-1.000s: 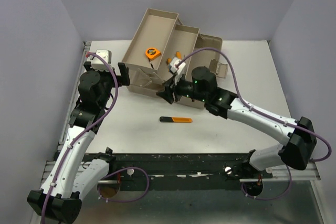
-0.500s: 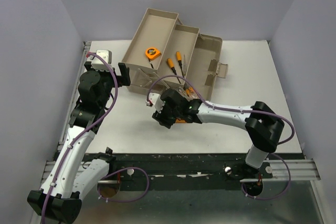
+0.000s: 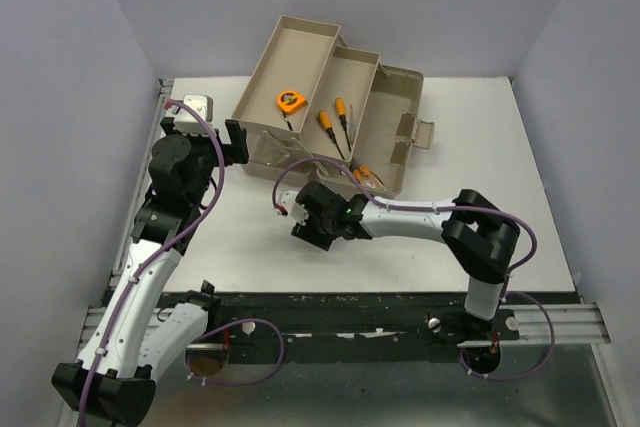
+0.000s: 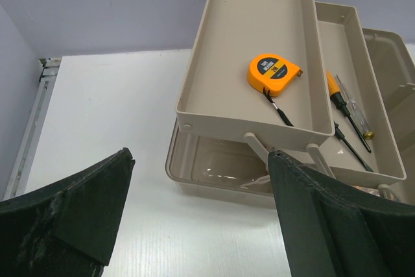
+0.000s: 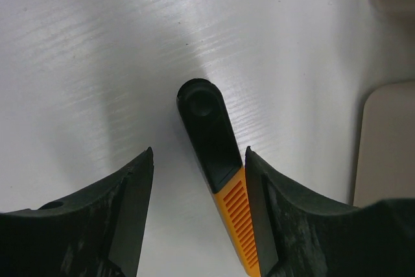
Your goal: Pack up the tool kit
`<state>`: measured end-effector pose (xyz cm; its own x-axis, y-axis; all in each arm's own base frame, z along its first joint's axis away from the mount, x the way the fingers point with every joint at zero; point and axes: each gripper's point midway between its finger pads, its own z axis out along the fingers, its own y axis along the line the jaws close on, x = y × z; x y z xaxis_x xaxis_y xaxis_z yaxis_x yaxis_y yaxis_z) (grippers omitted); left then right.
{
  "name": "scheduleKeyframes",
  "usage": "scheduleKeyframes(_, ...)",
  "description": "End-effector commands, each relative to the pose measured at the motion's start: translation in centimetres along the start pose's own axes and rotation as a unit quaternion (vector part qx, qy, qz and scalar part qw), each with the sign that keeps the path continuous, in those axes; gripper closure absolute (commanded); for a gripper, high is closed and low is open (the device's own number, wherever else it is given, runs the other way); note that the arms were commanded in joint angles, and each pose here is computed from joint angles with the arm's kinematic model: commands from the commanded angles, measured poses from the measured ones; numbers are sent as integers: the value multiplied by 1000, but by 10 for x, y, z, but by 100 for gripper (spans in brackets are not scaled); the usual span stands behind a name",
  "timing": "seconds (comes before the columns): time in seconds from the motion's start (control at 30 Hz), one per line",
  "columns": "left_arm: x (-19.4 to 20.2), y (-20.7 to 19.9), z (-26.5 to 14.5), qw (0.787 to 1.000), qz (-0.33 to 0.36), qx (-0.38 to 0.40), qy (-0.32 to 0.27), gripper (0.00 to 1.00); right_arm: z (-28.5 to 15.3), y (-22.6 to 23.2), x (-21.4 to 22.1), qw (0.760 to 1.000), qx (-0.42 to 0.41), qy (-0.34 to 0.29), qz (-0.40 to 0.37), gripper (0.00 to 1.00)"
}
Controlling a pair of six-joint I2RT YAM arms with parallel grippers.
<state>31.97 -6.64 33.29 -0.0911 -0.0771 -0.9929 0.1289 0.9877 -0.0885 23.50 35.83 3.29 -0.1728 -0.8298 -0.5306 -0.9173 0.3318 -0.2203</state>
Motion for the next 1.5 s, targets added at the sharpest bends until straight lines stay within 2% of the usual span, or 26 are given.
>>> scheduleKeyframes(0.0,0,-3,1,1000,-3,9,-3,1,2,-9,-5,1000,24,5,-14,34)
scheduleKeyframes(0.2,-1,-3,1,1000,-2,9,-5,1,13,-6,2,999,18,28,-20,34)
scheduleKeyframes(0.37,-2,-4,0,1000,-3,10,-7,1,20,6,7,999,-11,37,-14,38)
scheduleKeyframes(0.53,-3,-4,-1,1000,-3,10,-9,1,23,15,14,999,-31,45,-6,58)
scheduleKeyframes(0.77,-3,-5,-1,1000,-3,16,-10,1,3,13,-2,999,-31,13,20,99)
scheduleKeyframes(0.87,-5,-12,-1,999,-1,35,-12,1,-22,3,-22,999,-10,-23,46,99)
scheduleKeyframes(1.0,-5,-36,-1,995,2,101,-13,1,-68,-20,-56,991,34,-95,83,99)
scheduleKeyframes(1.17,-15,-65,-11,983,-1,180,-22,1,-133,-59,-84,968,83,-184,152,99)
scheduleKeyframes(1.3,-24,-93,-33,963,-18,265,-35,1,-187,-98,-93,927,113,-262,245,99)
scheduleKeyframes(1.37,-26,-111,-46,947,-34,319,-35,1,-221,-118,-96,895,131,-313,291,99)
scheduleKeyframes(1.47,-33,-142,-67,903,-89,418,-35,1,-258,-142,-100,848,169,-370,339,99)
